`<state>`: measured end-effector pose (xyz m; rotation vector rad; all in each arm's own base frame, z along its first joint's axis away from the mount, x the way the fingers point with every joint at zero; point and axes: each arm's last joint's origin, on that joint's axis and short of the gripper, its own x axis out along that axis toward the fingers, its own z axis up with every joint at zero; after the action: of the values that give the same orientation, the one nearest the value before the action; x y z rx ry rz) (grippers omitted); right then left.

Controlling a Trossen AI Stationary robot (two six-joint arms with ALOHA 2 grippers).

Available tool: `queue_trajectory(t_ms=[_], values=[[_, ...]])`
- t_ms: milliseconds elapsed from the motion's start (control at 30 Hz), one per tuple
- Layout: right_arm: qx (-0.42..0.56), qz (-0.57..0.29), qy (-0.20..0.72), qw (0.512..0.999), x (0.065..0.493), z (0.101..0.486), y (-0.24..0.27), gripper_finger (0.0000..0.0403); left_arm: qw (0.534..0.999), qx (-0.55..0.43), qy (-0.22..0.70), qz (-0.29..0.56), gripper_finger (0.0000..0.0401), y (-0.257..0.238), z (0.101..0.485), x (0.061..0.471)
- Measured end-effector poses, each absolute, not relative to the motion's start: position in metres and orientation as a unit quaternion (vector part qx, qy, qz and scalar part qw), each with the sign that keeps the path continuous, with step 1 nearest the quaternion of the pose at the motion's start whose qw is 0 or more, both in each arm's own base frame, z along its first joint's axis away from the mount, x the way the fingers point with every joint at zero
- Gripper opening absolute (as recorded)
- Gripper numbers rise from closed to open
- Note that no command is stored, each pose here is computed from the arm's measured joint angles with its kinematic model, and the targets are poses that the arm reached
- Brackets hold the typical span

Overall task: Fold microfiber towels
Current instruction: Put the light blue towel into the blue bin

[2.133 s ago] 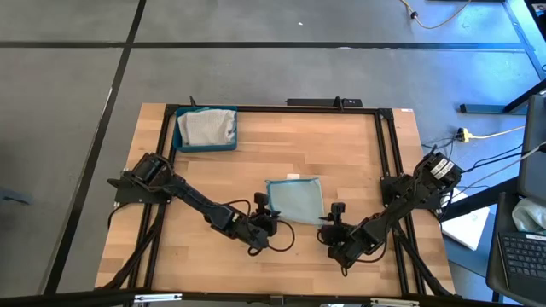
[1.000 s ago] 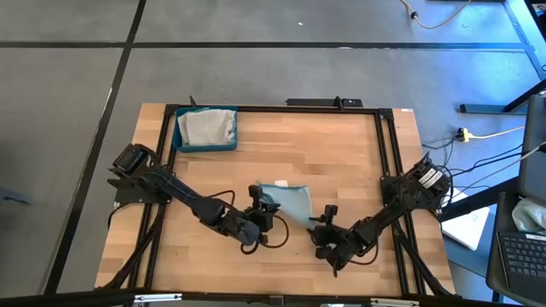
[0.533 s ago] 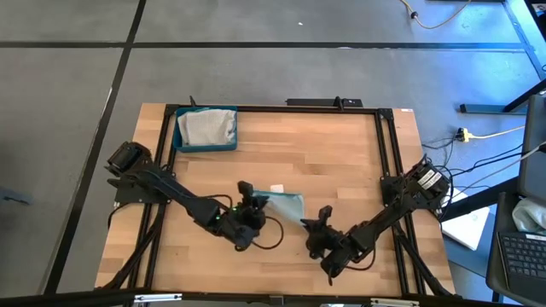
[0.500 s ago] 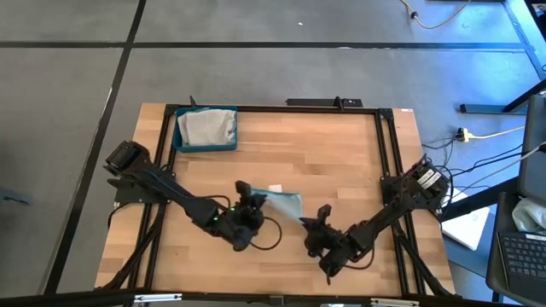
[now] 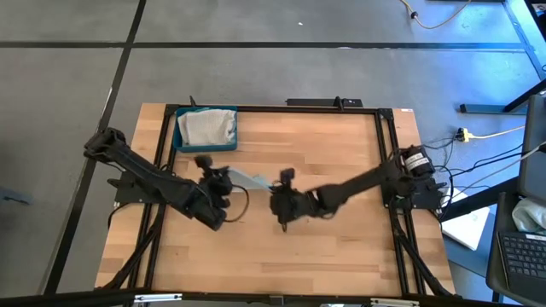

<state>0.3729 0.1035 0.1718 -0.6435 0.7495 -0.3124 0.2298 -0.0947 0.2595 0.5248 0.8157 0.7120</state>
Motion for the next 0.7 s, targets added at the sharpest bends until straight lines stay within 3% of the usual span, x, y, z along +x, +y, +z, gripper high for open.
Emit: queue_trajectory(t_ms=[400,700], values=[[-0.247,-0.046,0.279,0.927,0.435,0.272,-0.003,0.0011,0.766,0.200,0.411,0.452,0.0000,-0.054,0.278,0.185],[-0.230,0.002,0.268,0.936,0.447,0.268,-0.051,0.0012,0.732,0.148,0.437,0.501,0.0000,-0.032,0.265,0.182]])
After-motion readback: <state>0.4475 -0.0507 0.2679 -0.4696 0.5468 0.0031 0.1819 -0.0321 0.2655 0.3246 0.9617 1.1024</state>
